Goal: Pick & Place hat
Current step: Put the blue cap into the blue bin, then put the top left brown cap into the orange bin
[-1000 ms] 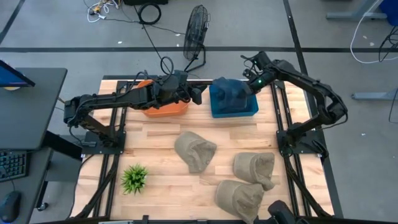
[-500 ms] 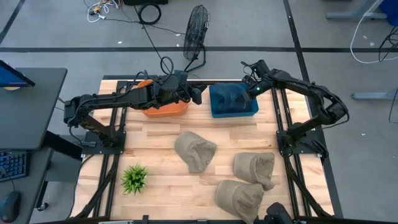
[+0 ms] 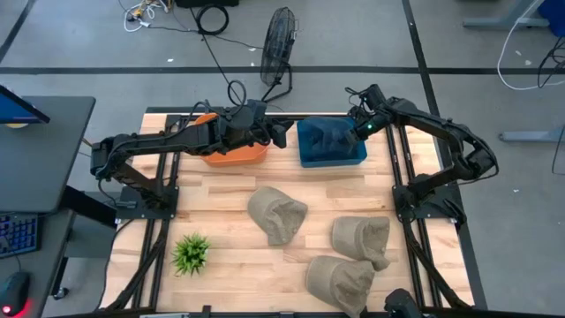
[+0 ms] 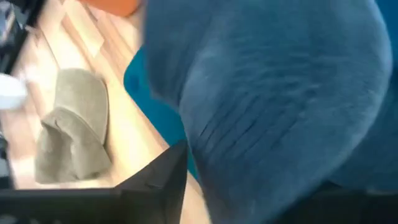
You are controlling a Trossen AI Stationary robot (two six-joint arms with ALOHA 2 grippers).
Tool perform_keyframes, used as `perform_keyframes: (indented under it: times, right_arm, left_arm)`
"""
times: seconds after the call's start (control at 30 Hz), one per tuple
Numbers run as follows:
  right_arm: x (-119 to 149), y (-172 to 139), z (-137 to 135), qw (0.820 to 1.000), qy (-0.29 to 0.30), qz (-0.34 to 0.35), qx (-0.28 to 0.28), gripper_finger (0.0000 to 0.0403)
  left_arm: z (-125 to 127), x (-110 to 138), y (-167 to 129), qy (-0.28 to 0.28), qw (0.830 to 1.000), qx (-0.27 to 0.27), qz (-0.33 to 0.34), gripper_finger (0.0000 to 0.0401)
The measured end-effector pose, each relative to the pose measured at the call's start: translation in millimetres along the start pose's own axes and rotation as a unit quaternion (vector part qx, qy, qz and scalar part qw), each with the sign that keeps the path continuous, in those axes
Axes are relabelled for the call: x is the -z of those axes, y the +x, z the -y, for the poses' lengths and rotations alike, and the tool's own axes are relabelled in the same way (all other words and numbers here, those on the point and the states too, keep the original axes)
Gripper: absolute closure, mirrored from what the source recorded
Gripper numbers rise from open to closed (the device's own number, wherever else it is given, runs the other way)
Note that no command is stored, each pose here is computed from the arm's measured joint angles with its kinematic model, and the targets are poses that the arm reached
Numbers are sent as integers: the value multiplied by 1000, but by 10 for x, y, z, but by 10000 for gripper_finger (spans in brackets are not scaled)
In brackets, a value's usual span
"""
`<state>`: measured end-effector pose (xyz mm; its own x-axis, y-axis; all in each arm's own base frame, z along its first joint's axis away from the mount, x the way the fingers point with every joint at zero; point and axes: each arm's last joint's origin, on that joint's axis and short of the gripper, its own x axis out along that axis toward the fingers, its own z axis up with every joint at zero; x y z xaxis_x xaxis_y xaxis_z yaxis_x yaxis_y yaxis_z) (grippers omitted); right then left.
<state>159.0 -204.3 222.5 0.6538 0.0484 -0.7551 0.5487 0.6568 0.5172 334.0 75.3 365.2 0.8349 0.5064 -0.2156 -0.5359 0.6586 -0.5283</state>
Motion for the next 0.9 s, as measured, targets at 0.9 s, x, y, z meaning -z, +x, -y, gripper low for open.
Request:
perform_keyframes:
  times: [0.9]
  right_arm:
    - [-483,-266,-386,992,-27,71,100,227]
  left_arm:
    - [2,2,-1,-9,1000,0,0,252]
